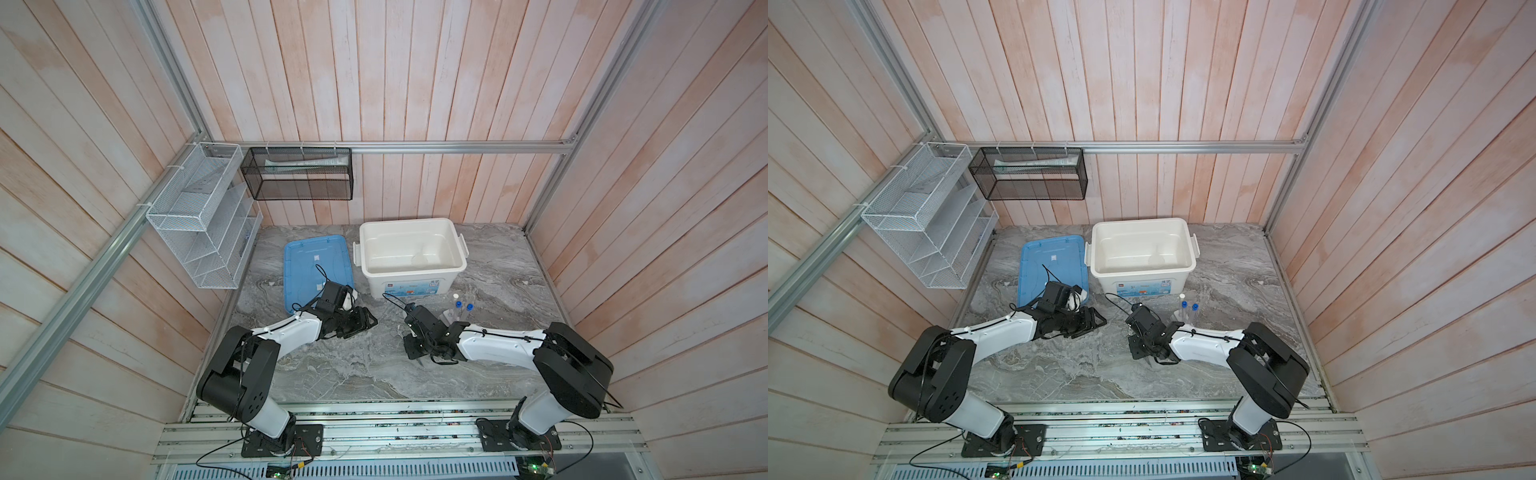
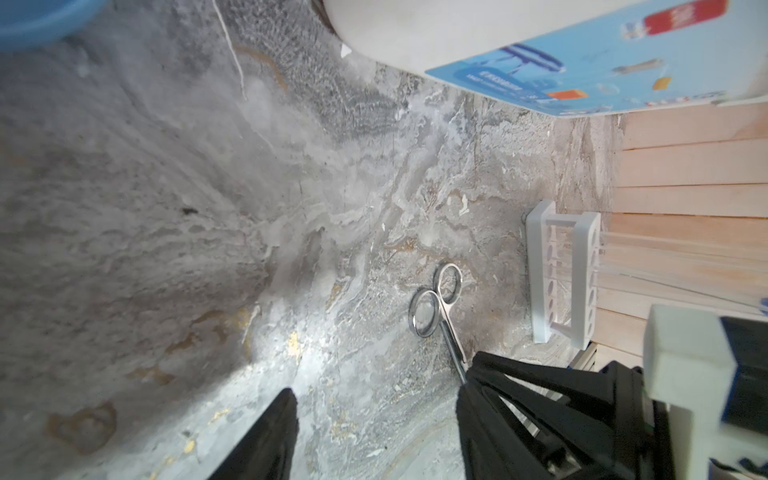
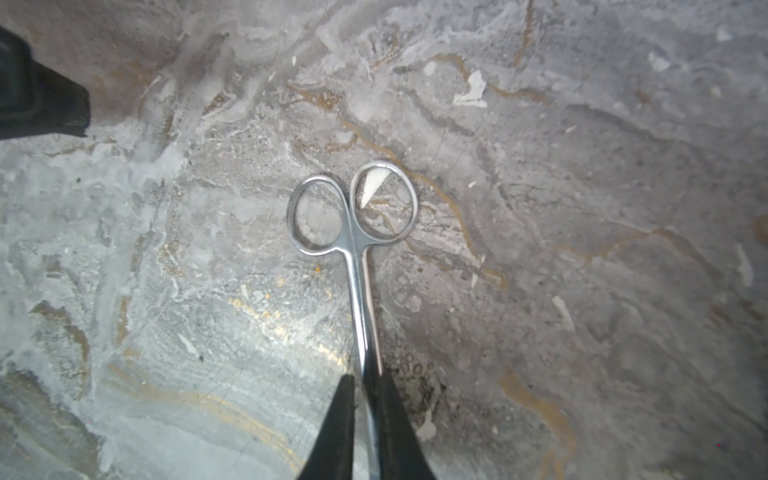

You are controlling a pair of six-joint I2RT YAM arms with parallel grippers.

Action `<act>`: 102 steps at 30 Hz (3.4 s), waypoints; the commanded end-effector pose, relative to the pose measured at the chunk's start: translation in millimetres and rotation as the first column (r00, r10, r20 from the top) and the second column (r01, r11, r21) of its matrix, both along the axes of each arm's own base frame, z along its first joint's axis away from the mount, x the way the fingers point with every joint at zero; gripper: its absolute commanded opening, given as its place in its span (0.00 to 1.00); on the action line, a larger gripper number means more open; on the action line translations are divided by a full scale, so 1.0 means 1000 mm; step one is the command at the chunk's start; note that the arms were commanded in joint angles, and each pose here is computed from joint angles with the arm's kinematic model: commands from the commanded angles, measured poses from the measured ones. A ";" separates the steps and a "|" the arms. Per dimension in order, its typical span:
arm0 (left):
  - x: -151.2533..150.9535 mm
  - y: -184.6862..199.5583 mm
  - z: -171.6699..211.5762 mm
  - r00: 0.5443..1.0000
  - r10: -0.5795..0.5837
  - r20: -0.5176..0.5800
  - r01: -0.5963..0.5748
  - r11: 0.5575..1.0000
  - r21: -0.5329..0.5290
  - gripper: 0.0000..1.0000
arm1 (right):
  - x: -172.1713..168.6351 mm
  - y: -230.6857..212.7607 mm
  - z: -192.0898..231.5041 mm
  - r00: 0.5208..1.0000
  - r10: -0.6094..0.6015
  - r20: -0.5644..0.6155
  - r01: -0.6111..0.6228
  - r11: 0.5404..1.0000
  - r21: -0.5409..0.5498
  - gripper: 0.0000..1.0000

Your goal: Organize the chemistry lab equipment

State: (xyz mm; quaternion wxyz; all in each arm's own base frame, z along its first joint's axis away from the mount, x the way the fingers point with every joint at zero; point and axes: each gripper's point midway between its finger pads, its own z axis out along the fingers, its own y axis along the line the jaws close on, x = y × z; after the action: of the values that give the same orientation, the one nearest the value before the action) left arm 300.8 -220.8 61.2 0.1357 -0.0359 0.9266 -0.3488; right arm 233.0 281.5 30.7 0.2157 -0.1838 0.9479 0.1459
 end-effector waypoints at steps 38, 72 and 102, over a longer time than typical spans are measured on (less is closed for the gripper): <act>-0.005 -0.019 -0.017 0.998 -0.050 -0.024 0.049 0.998 -0.026 0.64 | -0.039 0.005 0.000 0.989 0.145 -0.006 -0.145 0.989 -0.026 0.06; -0.003 -0.024 -0.019 0.997 -0.068 -0.025 0.067 0.998 -0.020 0.64 | -0.062 -0.002 -0.035 0.974 0.221 -0.044 -0.225 0.959 -0.174 0.08; -0.013 -0.040 -0.045 0.984 -0.062 -0.164 0.073 0.996 0.060 0.67 | -0.047 0.008 0.004 0.964 0.231 0.129 -0.182 0.934 -0.307 0.03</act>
State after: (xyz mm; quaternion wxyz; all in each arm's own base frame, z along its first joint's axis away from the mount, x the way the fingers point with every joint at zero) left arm 299.7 -269.5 40.0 0.0883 -0.0053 0.9288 -0.3598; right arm 182.5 291.5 32.2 0.2387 -0.3206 0.9159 0.0366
